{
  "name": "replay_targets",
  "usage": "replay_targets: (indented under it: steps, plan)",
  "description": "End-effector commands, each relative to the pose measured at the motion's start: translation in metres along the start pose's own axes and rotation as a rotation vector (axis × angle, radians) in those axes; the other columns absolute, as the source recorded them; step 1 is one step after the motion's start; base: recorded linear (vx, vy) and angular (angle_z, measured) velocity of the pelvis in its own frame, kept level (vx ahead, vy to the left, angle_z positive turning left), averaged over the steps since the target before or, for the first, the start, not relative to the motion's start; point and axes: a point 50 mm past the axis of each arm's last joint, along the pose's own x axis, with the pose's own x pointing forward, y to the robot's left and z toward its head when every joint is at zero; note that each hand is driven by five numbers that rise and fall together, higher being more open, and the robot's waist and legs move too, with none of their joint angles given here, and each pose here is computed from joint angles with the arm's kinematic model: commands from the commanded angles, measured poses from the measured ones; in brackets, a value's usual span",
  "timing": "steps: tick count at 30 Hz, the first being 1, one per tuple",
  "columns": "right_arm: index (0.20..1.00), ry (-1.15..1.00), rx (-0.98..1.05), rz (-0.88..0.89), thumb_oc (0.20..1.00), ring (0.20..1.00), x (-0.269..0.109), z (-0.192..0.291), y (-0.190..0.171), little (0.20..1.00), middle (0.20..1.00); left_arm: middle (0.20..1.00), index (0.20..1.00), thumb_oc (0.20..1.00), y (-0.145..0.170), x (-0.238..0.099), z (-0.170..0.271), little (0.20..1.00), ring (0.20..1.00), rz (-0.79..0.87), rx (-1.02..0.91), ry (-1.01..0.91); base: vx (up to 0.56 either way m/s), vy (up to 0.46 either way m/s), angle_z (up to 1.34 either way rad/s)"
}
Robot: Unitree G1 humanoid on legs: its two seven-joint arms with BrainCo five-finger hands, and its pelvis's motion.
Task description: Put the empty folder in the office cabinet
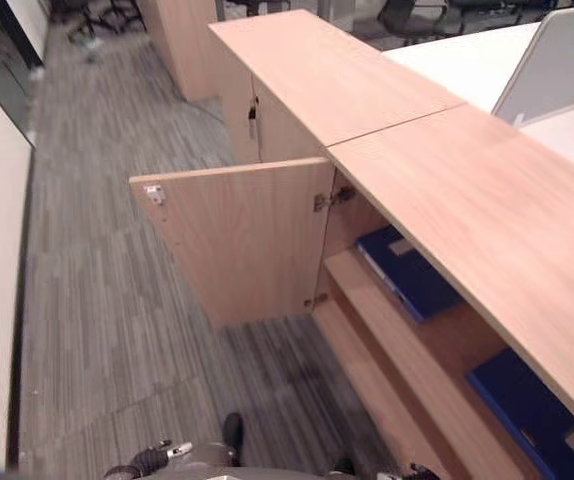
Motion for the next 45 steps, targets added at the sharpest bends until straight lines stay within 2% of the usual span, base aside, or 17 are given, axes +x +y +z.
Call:
replay_targets:
  steps: [1, 10, 16, 22, 30, 36, 38, 45]
  plan:
    - [1.000, -0.010, -0.016, -0.035, 1.000, 1.000, 0.000, 0.009, -0.012, 1.000, 1.000, 1.000, 1.000, 1.000, -0.002, 0.002, 0.008, 1.000, 1.000, -0.004, 0.034, -0.013, 0.11, 0.135, -0.06]
    - [1.000, -0.058, 0.087, -0.034, 1.000, 1.000, 0.002, 0.024, -0.006, 1.000, 1.000, 1.000, 1.000, 1.000, 0.008, 0.004, 0.045, 1.000, 1.000, 0.023, 0.048, -0.140, 0.11, 0.211, -0.06]
    - [1.000, -0.004, 0.127, -0.040, 1.000, 1.000, 0.001, 0.006, -0.003, 1.000, 1.000, 1.000, 1.000, 1.000, 0.012, 0.004, 0.064, 1.000, 1.000, 0.035, 0.042, -0.202, 0.15, 0.033, 0.50]
    - [1.000, 0.069, 0.089, -0.055, 1.000, 1.000, -0.002, -0.017, -0.009, 1.000, 1.000, 1.000, 1.000, 1.000, 0.004, 0.003, 0.072, 1.000, 1.000, 0.019, 0.012, -0.258, 0.13, -0.025, 0.40]
    - [1.000, 0.061, 0.076, -0.041, 1.000, 1.000, -0.002, -0.016, -0.005, 1.000, 1.000, 1.000, 1.000, 1.000, -0.005, 0.003, 0.077, 1.000, 1.000, 0.000, 0.008, -0.288, 0.02, -0.019, 0.07]
    - [1.000, 0.061, 0.059, -0.044, 1.000, 1.000, -0.002, -0.018, -0.006, 1.000, 1.000, 1.000, 1.000, 1.000, -0.002, 0.000, 0.096, 1.000, 1.000, 0.011, -0.020, -0.366, 0.00, -0.018, 0.00]
    - [1.000, 0.058, 0.048, -0.052, 1.000, 1.000, -0.003, -0.016, -0.009, 1.000, 1.000, 1.000, 1.000, 1.000, 0.003, -0.006, 0.121, 1.000, 1.000, 0.018, -0.036, -0.464, -0.03, -0.057, -0.01]
    - [1.000, 0.051, 0.002, -0.049, 1.000, 1.000, -0.003, -0.014, -0.012, 1.000, 1.000, 1.000, 1.000, 1.000, 0.022, -0.021, 0.162, 1.000, 1.000, 0.055, -0.068, -0.623, -0.01, -0.040, -0.11]
